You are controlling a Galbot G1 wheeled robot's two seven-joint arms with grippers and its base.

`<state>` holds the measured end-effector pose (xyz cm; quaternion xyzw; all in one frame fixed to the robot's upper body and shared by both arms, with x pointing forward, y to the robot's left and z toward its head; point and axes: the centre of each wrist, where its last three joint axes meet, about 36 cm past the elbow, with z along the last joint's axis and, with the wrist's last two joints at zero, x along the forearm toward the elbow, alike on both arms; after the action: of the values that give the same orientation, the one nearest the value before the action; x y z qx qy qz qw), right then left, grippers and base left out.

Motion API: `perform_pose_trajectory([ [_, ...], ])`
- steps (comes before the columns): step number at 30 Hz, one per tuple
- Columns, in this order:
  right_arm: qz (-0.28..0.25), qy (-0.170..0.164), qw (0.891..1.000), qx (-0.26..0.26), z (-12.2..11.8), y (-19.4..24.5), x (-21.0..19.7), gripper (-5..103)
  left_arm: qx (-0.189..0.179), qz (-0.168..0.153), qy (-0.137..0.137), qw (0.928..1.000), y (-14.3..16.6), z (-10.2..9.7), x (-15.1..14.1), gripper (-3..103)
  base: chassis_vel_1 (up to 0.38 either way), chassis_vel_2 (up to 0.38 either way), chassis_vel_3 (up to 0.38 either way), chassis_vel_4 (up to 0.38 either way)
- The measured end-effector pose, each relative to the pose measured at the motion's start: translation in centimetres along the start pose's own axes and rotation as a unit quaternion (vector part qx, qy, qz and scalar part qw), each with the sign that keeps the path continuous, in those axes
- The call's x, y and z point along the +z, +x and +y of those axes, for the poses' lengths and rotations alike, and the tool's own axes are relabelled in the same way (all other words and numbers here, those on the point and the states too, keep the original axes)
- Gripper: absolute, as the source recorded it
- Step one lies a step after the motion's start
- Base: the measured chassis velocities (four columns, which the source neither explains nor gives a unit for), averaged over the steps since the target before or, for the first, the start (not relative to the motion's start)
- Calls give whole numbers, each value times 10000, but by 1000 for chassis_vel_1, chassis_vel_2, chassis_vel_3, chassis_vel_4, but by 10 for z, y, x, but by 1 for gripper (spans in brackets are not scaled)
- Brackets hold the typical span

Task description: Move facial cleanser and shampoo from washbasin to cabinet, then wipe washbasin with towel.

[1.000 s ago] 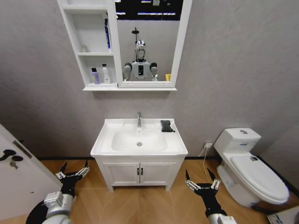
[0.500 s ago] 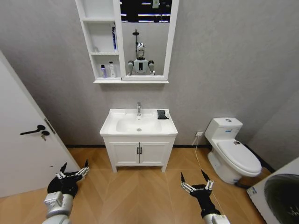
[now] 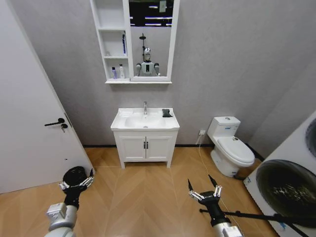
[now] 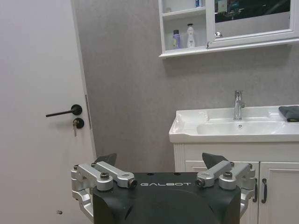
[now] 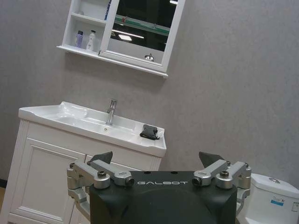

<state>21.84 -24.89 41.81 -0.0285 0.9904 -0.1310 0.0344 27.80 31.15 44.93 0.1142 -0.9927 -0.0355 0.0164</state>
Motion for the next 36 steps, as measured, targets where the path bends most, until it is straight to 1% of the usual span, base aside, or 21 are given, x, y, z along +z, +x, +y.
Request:
perform_pose_trajectory([
  [7,-2,1,10000,2,0,0,0,100,0,-1,1,10000,0,0,0,100,-60,61,68,-56],
  [36,11,-5,10000,13,0,0,0,100,0,0,0,10000,0,0,0,100,1,4,6,2],
])
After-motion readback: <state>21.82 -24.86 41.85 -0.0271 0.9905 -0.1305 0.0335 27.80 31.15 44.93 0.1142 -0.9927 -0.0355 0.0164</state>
